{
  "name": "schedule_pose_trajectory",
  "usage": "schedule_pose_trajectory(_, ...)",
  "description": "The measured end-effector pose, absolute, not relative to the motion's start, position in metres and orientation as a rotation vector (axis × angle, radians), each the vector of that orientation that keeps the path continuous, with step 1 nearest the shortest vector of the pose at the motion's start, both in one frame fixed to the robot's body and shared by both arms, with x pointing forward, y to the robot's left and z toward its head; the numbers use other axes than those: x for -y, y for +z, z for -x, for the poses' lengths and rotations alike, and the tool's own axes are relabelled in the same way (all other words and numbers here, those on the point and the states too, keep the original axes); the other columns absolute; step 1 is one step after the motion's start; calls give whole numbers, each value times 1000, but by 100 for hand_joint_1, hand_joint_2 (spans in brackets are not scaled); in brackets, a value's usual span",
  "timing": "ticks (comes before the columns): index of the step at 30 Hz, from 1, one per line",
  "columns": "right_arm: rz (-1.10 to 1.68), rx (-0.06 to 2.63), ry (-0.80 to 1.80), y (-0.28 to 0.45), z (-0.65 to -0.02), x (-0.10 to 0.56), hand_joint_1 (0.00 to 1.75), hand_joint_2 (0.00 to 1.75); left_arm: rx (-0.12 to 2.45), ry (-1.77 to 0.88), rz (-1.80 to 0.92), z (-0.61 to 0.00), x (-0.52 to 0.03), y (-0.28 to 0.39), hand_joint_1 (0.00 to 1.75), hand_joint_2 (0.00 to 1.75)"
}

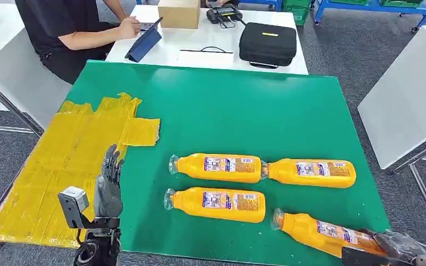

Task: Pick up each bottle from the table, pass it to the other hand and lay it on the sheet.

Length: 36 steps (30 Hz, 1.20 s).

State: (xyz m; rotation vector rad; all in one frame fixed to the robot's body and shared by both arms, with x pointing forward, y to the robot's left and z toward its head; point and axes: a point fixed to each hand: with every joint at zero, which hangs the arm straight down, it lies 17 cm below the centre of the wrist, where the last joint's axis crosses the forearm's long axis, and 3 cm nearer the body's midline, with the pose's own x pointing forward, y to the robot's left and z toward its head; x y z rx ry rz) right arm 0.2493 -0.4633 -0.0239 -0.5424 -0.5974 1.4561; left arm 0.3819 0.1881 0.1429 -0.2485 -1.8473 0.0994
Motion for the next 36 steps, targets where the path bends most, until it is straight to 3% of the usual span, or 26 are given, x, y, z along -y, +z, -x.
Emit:
schedule_pose_trajectory(28,604,628,1403,-25,-254,448,0,175,1855,94,254,-384,-184,147,0,0)
schedule_pose_trajectory(36,570,707,1407,-17,-249,412,0,175,1854,96,259,-384,-183,147,0,0)
